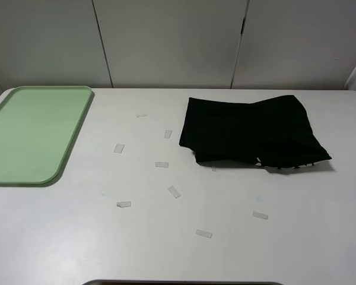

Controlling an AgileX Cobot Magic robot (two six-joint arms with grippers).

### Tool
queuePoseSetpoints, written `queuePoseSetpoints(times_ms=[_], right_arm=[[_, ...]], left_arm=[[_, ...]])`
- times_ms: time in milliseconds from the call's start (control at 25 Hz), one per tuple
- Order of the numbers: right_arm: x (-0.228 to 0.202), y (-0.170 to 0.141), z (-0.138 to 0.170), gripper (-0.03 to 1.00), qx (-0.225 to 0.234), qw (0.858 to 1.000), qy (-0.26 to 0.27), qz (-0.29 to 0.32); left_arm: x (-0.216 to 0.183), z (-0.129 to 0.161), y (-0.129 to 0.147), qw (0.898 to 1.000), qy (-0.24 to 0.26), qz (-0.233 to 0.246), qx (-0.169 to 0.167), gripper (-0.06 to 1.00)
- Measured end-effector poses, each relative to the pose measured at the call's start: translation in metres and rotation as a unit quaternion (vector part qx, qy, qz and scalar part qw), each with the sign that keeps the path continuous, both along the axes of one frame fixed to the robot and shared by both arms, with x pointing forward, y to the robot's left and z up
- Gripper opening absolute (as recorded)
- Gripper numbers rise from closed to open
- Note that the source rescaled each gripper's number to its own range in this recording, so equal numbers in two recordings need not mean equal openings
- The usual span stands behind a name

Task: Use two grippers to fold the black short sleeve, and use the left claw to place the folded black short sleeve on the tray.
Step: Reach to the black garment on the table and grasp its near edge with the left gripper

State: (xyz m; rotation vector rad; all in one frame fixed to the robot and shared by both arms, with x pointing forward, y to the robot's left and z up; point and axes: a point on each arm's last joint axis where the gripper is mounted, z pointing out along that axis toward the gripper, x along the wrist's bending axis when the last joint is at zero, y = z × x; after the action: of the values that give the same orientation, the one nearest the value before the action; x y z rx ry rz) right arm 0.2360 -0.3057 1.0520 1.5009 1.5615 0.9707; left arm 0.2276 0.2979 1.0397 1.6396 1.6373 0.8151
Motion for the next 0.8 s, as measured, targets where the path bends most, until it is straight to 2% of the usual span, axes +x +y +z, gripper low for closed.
queuePoseSetpoints(times_ms=[800], right_arm=[[0.0, 0.0, 0.0, 1.0, 0.0, 1.0, 0.0, 0.0]], left_arm=[[0.0014, 0.003, 0.0005, 1.0, 0.003, 0.001, 0.003, 0.96]])
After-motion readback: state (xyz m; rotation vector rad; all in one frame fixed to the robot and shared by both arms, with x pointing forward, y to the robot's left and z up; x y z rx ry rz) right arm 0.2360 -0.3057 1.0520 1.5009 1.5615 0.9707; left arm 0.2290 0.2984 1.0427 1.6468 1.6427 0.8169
